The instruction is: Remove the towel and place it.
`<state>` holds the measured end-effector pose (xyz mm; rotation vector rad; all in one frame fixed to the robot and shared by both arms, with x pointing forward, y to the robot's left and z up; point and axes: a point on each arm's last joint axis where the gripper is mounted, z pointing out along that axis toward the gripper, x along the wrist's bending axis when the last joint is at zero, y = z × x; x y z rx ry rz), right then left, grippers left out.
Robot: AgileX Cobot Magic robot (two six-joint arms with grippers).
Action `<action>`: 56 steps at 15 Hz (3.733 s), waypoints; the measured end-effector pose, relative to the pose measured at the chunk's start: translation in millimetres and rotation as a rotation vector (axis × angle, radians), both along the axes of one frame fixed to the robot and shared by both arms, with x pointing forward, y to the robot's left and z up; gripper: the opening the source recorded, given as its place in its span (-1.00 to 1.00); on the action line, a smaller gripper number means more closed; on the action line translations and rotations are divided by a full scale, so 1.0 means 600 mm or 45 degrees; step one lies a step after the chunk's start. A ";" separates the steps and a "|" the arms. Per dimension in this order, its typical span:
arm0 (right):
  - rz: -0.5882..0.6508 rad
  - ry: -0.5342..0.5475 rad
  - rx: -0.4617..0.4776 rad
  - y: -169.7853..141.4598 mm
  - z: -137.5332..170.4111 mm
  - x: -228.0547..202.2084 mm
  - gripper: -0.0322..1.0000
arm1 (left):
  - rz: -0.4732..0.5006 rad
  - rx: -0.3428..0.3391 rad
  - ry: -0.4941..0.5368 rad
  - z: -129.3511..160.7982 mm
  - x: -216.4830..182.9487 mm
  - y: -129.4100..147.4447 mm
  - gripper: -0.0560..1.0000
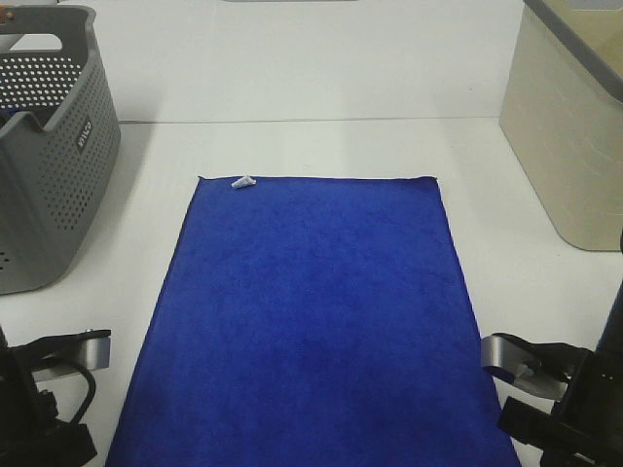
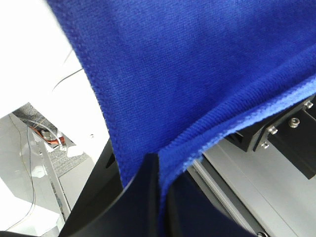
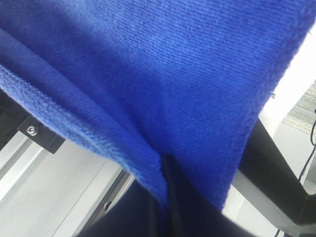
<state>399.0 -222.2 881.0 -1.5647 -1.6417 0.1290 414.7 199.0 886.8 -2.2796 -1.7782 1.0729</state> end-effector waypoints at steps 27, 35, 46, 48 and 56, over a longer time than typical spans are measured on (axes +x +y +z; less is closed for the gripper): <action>0.066 -0.495 0.010 0.014 0.071 0.159 0.39 | -0.043 0.088 -0.622 0.129 0.173 -0.018 0.33; -0.014 -1.082 -0.309 0.001 0.210 0.342 0.42 | 0.065 0.187 -0.929 0.145 0.374 -0.057 0.34; 0.023 -1.146 -0.411 0.011 0.120 0.513 0.42 | 0.102 0.432 -0.996 0.080 0.494 -0.035 0.37; 0.018 -1.132 -0.425 0.013 0.095 0.530 0.42 | 0.153 0.414 -1.002 0.082 0.505 -0.024 0.37; -0.064 -1.073 -0.439 -0.022 0.021 0.554 0.42 | 0.284 0.305 -0.945 -0.002 0.533 -0.031 0.37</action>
